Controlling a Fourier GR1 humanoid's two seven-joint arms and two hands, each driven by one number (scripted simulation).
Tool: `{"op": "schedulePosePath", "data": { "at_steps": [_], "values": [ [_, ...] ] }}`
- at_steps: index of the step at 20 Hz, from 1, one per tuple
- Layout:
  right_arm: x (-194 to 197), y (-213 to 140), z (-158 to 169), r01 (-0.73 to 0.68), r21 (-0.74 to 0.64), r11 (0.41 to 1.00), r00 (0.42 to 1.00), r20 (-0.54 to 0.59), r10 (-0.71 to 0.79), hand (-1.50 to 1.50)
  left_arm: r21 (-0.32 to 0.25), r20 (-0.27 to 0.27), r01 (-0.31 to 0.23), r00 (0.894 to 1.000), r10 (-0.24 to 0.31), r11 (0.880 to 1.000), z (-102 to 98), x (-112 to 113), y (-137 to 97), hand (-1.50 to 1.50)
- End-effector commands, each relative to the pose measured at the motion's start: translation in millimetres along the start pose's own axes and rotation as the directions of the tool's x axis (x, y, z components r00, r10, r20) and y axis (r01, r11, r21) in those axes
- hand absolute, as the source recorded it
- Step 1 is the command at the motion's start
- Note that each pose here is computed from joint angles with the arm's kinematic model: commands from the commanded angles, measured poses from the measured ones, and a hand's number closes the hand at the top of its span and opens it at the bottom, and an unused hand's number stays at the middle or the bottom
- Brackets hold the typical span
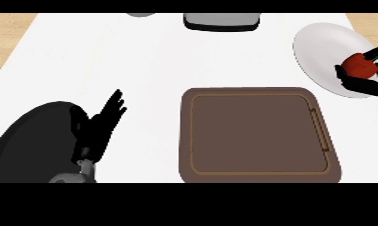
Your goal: Pick the bell pepper from the tray and place it in the plate
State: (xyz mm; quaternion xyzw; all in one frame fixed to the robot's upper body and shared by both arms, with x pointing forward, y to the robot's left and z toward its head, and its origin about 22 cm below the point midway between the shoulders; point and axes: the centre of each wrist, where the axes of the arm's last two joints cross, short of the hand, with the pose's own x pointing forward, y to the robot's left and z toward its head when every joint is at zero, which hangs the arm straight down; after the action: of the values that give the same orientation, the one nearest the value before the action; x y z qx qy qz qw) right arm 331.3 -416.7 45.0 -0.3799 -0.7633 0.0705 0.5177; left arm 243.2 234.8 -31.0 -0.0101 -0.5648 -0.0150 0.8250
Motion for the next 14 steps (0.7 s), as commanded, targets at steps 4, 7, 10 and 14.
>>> {"op": "schedulePosePath", "data": {
  "at_steps": [4,7,10,14],
  "values": [
    [-10,-13,-43,0.001,-0.069,0.998,1.0,-0.027,-0.002,1.5,-0.029,0.017,0.002,1.0,-0.002,1.0,-6,7,-11,0.0],
    [-20,-23,-39,-0.017,-0.066,0.998,1.0,-0.02,0.015,1.5,-0.042,0.009,0.033,0.999,-0.033,0.999,6,-9,-11,0.0],
    [-18,-31,-48,-0.11,0.014,0.994,0.978,-0.177,0.111,1.5,-0.058,0.021,0.029,0.999,-0.028,0.998,-4,7,-20,0.0],
    [-33,-31,-30,-0.234,0.229,0.945,0.944,-0.18,0.277,-1.5,-0.078,0.035,0.016,0.999,-0.013,0.997,-9,15,-18,0.0]
  ]
}}
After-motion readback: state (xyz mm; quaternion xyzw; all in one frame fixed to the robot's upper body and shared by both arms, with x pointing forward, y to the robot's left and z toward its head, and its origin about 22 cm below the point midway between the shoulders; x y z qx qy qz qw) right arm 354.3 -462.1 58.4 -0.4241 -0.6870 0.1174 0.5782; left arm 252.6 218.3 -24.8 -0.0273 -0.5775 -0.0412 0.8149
